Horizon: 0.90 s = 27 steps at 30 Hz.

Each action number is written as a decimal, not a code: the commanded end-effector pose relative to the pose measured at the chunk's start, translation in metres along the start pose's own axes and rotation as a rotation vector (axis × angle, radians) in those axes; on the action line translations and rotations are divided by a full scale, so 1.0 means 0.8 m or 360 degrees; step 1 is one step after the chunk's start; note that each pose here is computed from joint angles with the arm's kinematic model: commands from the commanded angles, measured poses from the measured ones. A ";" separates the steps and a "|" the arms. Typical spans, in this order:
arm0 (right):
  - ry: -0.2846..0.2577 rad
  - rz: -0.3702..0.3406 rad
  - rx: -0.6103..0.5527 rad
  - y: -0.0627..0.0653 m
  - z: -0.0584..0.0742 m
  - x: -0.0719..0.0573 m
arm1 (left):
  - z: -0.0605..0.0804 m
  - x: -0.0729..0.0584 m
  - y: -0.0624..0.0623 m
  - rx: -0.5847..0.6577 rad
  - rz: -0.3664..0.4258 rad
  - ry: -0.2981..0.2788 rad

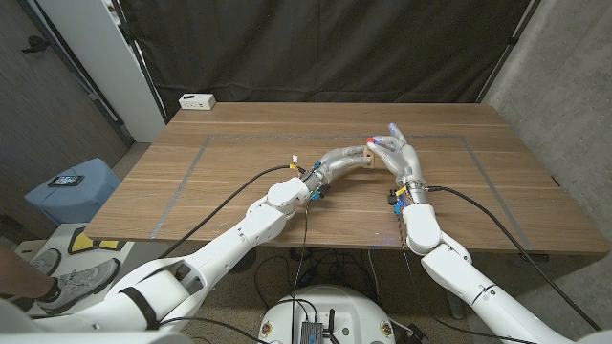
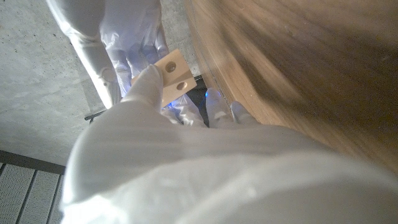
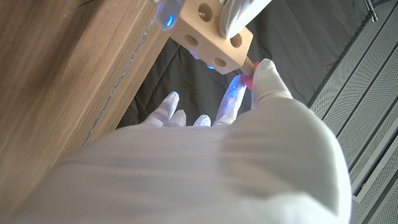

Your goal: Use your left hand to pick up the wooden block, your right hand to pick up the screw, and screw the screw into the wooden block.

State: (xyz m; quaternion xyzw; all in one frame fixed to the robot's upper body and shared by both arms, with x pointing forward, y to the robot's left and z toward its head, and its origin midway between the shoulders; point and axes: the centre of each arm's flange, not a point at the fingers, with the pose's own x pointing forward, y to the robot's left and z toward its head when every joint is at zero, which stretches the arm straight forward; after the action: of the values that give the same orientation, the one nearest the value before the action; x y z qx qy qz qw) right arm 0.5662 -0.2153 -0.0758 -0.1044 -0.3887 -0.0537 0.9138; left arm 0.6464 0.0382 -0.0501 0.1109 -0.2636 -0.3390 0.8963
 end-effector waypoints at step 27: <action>0.0008 0.0004 0.0005 0.000 -0.005 0.011 | 0.000 0.008 0.004 -0.0005 -0.0019 0.0008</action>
State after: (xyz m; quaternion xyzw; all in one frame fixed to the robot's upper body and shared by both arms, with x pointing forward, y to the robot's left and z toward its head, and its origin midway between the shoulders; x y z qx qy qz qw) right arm 0.5726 -0.2155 -0.0735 -0.1044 -0.3865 -0.0519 0.9149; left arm 0.6506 0.0373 -0.0467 0.1122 -0.2624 -0.3427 0.8950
